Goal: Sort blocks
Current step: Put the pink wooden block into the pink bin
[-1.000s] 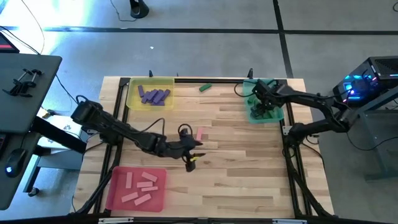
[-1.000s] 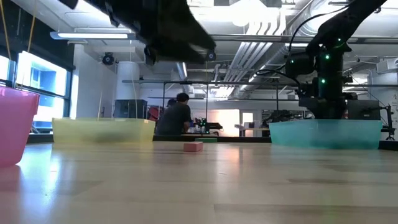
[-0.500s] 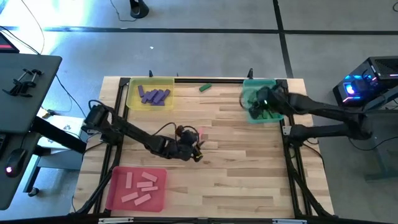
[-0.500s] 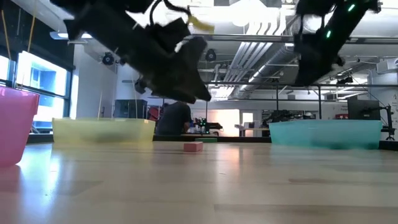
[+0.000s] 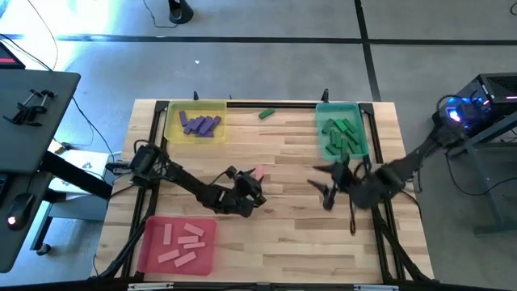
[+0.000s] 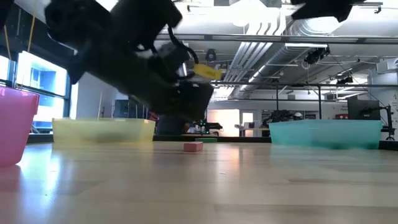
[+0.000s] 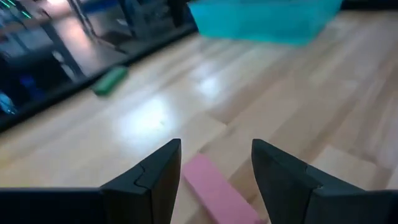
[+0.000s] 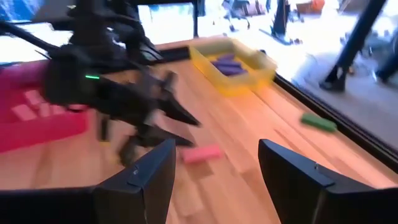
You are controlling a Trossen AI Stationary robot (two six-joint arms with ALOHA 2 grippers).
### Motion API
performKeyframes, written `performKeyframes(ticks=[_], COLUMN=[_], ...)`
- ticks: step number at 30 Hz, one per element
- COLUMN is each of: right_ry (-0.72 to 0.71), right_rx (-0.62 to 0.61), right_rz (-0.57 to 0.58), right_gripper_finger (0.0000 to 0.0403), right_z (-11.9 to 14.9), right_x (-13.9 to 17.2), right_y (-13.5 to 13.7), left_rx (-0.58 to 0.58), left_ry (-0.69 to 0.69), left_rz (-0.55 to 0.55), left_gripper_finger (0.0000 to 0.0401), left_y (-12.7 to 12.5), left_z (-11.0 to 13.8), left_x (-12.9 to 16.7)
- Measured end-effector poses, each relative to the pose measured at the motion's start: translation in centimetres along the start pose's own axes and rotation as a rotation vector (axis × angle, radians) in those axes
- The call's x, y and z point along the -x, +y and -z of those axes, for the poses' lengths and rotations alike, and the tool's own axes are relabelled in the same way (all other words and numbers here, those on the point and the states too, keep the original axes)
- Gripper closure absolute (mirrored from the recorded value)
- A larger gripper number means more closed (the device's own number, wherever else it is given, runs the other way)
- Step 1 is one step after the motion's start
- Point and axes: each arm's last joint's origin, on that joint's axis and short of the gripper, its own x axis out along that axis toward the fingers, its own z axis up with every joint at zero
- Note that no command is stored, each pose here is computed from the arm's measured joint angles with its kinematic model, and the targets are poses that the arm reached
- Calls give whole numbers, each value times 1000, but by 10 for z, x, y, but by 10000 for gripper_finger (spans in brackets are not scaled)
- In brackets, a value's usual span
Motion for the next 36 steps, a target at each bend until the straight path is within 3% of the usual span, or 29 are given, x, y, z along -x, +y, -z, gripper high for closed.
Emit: performKeyframes(ticks=[6, 12, 24, 32, 36], right_ry=[-61, -48, -30, -30, -36], right_rx=[57, 67, 40, 38, 26], right_rz=[-14, -32, -41, -42, -47], right_gripper_finger=[188, 188, 188, 188, 188], right_z=[19, 34, 41, 40, 39], right_x=[6, 0, -4, -4, -4], right_y=[40, 58, 64, 64, 65], left_rx=[42, 88, 81, 55, 44], left_ry=[109, 185, 274, 317, 339], left_rz=[131, 181, 193, 173, 176], left_gripper_finger=[219, 219, 217, 173, 183], left_y=[5, 16, 31, 33, 35], left_z=[1, 0, 2, 6, 7], left_x=[-21, -42, -61, -60, -61])
